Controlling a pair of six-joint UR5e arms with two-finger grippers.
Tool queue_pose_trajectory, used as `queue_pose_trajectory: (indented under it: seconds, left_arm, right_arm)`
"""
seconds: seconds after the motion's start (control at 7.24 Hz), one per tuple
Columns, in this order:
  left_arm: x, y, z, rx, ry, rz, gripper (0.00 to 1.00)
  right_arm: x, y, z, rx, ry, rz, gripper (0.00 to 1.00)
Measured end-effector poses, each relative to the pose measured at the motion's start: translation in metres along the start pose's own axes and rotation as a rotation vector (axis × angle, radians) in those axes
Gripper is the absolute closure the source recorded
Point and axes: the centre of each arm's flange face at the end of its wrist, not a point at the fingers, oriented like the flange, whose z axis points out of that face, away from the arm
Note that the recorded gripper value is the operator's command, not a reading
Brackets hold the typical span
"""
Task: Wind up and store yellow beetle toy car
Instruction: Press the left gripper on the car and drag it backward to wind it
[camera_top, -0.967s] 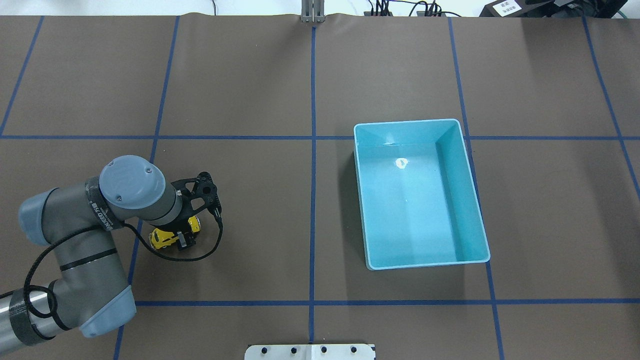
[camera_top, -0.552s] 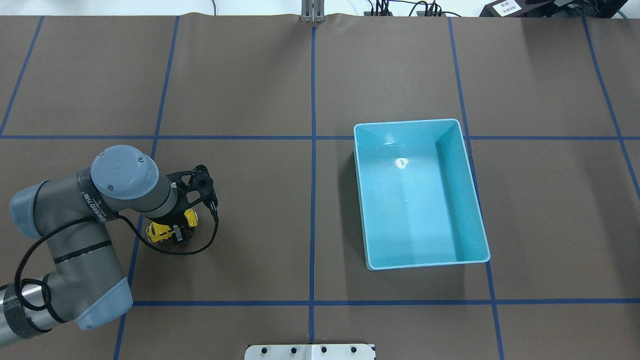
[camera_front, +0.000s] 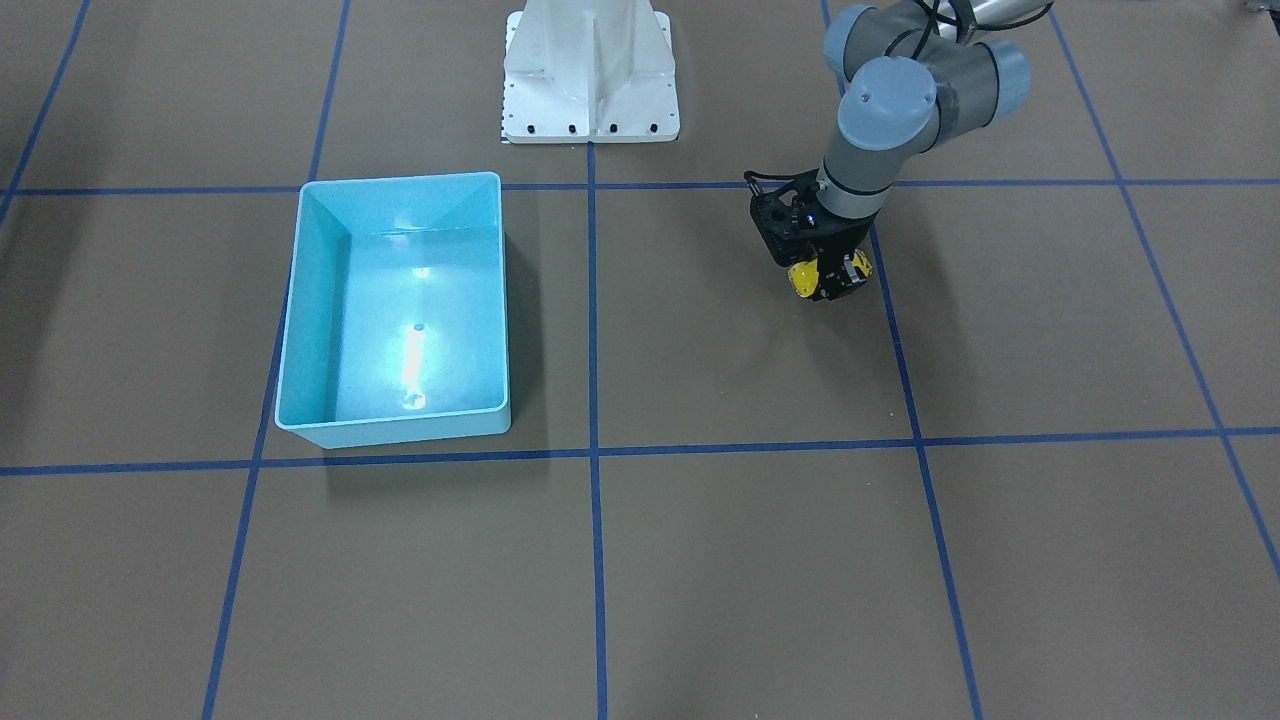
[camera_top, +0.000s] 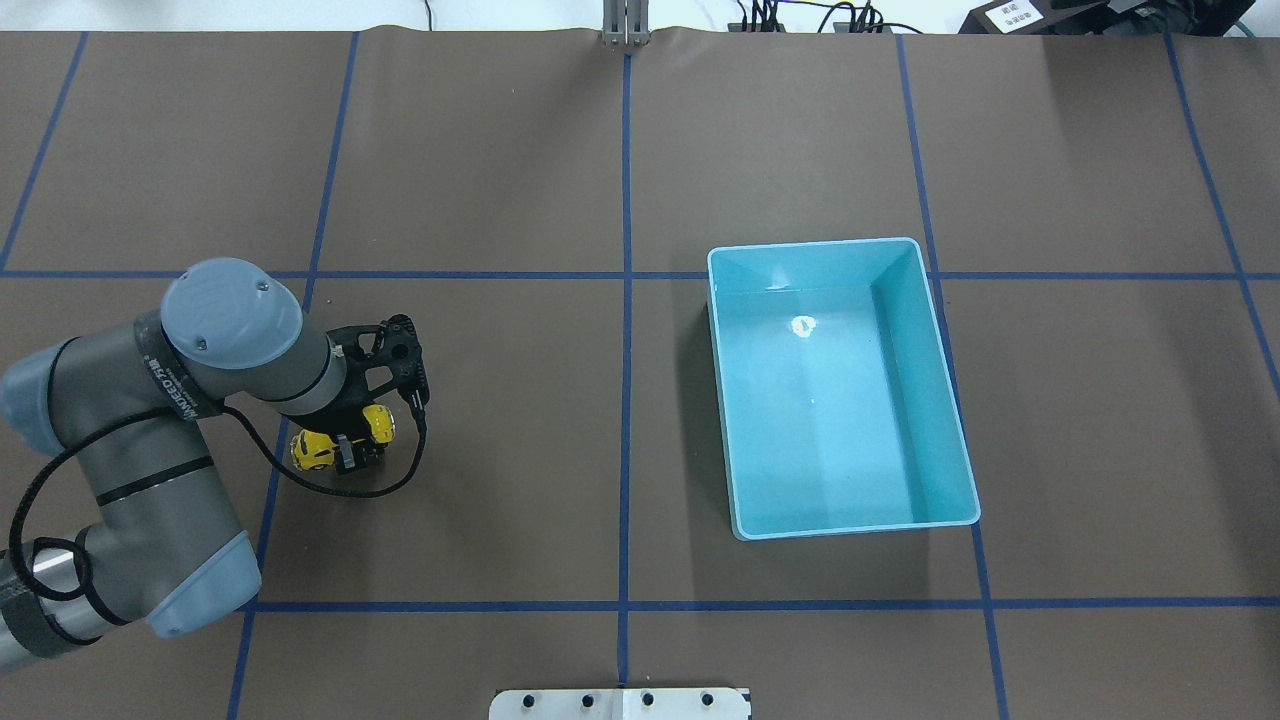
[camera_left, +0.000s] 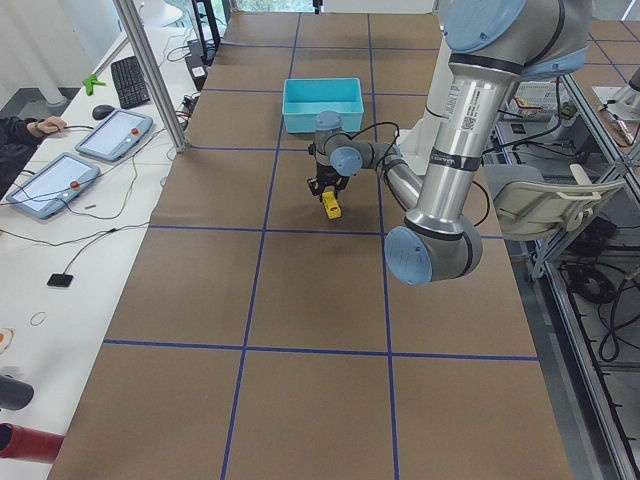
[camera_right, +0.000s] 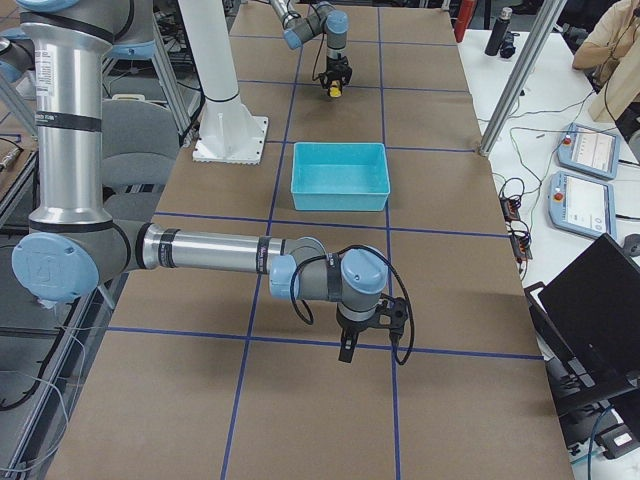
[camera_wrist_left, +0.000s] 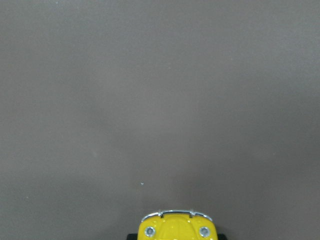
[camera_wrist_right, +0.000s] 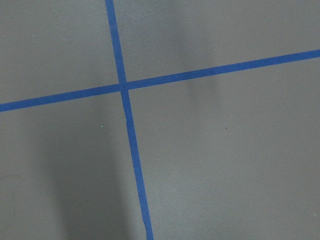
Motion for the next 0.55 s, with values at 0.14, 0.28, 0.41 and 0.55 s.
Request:
queue_pose_trajectory:
  seconds: [0.14,0.28,0.41,0.55]
  left_arm:
    - [0.001,-0.004,-0.002,0.008,-0.001,0.028,0.78]
    - [0.003,-0.008,-0.003,0.015,-0.002,0.055,0.78]
    - [0.004,-0.011,-0.005,0.022,-0.003,0.086,0.78]
    - [0.006,-0.014,-0.006,0.034,-0.004,0.114,0.79]
  right_arm:
    - [0.000,0.000,0.000,0.000,0.000,0.000,0.00]
    - [0.000,0.000,0.000,-0.001,0.000,0.001,0.00]
    - [0.000,0.000,0.000,-0.001,0.000,0.001,0.00]
    - [0.001,0.000,0.001,-0.001,0.000,0.001,0.00]
